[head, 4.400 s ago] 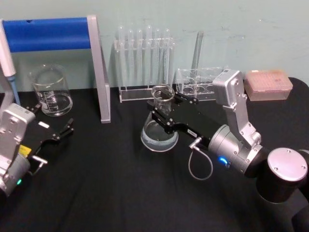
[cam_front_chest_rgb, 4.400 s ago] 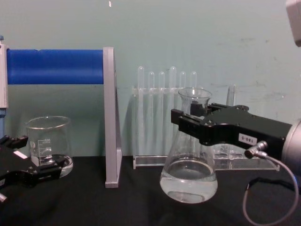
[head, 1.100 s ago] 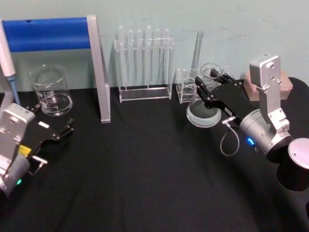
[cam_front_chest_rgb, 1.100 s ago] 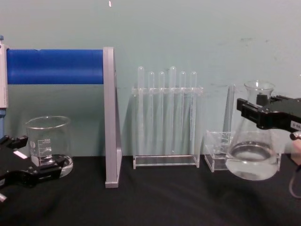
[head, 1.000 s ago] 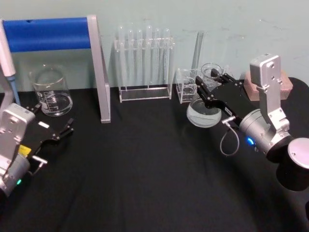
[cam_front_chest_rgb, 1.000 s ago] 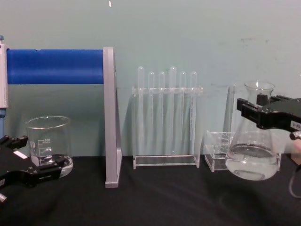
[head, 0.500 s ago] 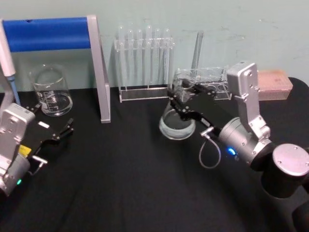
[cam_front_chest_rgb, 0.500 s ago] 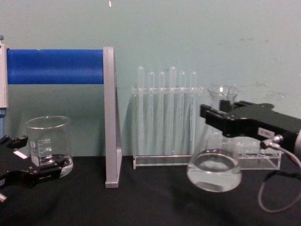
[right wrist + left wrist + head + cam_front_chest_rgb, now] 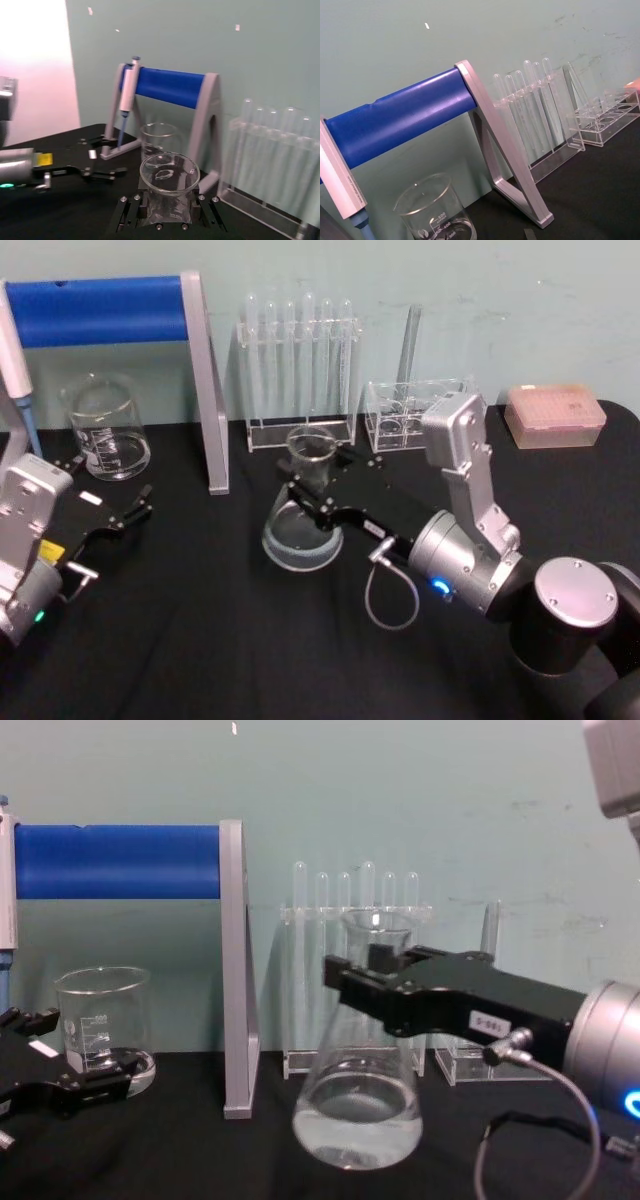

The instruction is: Grasp the erlenmeyer flask with one hand, shake it three times, then place it back.

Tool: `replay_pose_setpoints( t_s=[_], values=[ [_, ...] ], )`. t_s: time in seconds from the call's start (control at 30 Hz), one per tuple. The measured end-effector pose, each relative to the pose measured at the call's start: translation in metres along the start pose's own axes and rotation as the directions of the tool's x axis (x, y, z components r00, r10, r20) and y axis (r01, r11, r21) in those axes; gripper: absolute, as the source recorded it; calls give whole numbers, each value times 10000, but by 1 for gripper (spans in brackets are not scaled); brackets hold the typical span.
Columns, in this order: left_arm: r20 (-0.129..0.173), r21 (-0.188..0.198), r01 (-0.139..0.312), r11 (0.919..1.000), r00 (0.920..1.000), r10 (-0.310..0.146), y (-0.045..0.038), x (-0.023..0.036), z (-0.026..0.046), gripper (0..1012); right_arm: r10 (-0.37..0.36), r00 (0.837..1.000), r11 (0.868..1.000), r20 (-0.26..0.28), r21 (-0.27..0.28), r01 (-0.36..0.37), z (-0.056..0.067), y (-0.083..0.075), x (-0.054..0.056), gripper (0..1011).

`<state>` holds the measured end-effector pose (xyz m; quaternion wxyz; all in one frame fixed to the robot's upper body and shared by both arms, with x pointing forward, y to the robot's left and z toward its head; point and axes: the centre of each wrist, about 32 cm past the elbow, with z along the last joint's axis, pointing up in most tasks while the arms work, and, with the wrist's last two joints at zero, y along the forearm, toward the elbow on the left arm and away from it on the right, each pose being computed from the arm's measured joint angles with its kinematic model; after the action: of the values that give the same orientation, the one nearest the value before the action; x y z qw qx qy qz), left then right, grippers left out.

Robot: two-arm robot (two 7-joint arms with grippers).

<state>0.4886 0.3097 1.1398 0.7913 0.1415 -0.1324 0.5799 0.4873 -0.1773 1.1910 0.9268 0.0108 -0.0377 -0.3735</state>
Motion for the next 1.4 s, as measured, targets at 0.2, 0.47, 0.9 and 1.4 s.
replay_pose_setpoints(
  t_s=[0.2, 0.47, 0.9, 1.4],
  values=[
    [0, -1, 0, 10000, 10000, 0, 0, 0, 0, 1001, 590, 9982, 9983, -131, 18, -590, 1, 21, -99, 457],
    [0, 0, 0, 10000, 10000, 0, 0, 0, 0, 1001, 1129, 9933, 9936, -228, 6, -1130, -4, 31, -189, 457],
    [-1, 0, 0, 10000, 10000, 0, 0, 0, 0, 1001, 517, 9986, 9987, -45, -32, -518, -10, 26, -88, 457],
    [0, 0, -1, 10000, 10000, 1, 0, 0, 0, 1001, -1501, 9876, 9885, 459, -117, 1508, -18, -55, 283, 457]
  ],
)
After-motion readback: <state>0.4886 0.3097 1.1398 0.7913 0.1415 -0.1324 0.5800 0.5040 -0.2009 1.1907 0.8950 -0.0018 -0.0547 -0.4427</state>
